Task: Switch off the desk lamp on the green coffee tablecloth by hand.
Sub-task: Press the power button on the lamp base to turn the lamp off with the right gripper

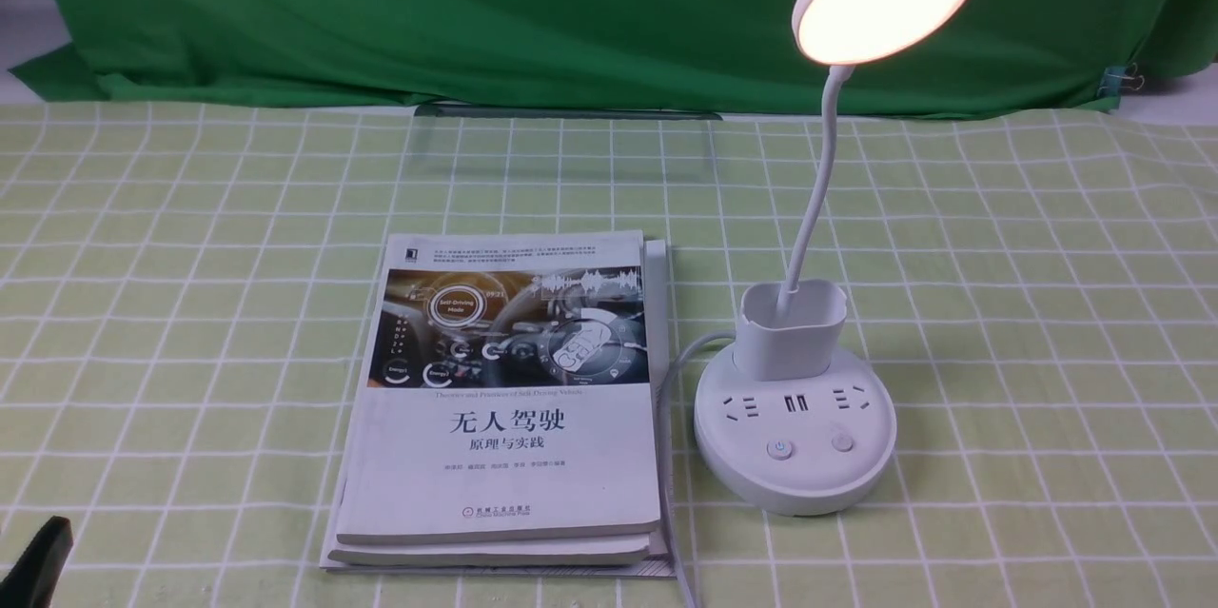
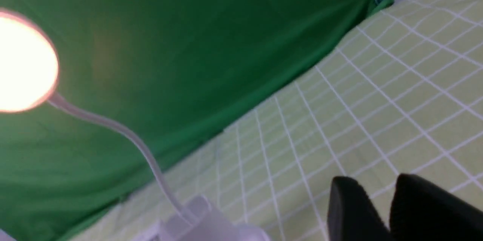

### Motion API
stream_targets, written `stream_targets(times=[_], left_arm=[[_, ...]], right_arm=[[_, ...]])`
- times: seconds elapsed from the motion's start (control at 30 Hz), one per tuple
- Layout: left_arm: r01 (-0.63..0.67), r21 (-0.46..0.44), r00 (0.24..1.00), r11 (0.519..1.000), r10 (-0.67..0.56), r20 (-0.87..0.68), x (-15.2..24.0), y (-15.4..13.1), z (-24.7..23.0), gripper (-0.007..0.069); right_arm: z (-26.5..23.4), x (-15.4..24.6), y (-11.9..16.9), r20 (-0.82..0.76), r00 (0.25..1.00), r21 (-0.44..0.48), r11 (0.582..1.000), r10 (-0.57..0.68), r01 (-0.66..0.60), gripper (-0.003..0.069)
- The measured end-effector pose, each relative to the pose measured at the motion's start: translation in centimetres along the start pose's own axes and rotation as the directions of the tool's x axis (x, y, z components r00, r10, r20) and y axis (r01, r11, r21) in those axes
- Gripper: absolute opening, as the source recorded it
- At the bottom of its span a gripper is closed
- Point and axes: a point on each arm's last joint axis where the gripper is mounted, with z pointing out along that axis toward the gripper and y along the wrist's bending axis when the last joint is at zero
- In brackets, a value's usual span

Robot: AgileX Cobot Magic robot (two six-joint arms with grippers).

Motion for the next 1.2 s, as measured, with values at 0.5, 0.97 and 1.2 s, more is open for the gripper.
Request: stream_targets(times=[0.5,0.97,1.2], left_arm=[[-0.001,0.0,1.0,1.0,0.001,0.0,0.0,0.0,0.0,0.0243],[-0.001,0.0,1.0,1.0,0.001,0.0,0.0,0.0,0.0,0.0243],[-0.001,0.0,1.0,1.0,0.001,0.0,0.0,0.0,0.0,0.0243]], right_arm=[[0.8,-3.6,4.1,-0.323,0.905,-0.071,0.96,-0.279,0.271,0.0109],[14.9,-4.3,10.0,-0.857,0.25,-0.297,0.828,-0.451,0.476,0.0043],[19.4,0.6,13.7,-0.841,0.073,-0.451,0.769,-0.536,0.454,0.0043]])
